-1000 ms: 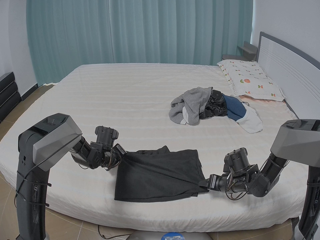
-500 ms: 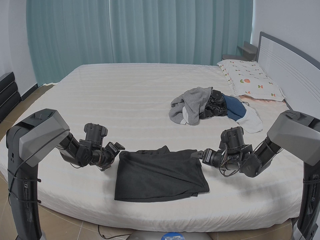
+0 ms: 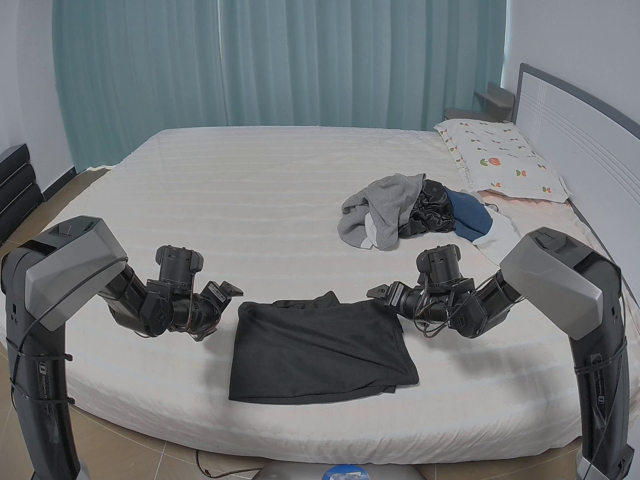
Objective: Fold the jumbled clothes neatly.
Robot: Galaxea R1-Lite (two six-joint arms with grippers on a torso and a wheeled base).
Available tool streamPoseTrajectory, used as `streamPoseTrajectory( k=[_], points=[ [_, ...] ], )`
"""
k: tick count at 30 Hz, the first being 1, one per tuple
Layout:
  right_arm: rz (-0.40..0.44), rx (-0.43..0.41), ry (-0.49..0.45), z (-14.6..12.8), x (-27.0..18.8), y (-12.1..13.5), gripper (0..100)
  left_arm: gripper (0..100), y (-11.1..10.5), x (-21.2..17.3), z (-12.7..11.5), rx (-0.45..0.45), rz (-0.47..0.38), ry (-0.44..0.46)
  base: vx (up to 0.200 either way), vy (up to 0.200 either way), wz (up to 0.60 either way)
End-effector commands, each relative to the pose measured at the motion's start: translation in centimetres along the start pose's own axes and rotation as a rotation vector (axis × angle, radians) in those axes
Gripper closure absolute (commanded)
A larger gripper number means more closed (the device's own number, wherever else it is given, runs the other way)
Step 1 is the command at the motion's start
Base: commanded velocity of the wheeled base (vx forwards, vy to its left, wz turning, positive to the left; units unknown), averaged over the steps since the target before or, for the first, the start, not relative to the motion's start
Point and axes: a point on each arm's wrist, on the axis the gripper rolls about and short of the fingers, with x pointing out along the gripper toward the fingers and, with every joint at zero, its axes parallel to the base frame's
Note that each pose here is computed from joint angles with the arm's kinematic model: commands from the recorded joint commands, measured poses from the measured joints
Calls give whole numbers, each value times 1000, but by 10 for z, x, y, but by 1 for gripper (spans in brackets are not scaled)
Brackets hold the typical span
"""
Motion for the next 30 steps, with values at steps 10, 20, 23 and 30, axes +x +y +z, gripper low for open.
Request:
streamPoseTrajectory(
  k=[10, 20, 23, 30],
  points=[
    [-5, 13, -44, 8, 10, -3, 100, 0, -1, -1, 0, 1, -2, -1, 0, 0, 0],
    [-18, 25, -60, 16, 8, -10, 100, 0, 0, -1, 0, 2, 0, 0, 0, 0, 0],
    [-20, 29, -66, 19, 9, -13, 100, 0, 0, -1, 0, 2, 0, 0, 0, 0, 0],
    [-23, 35, -76, 26, 10, -14, 100, 0, 0, -1, 0, 2, 0, 0, 0, 0, 0]
  ],
)
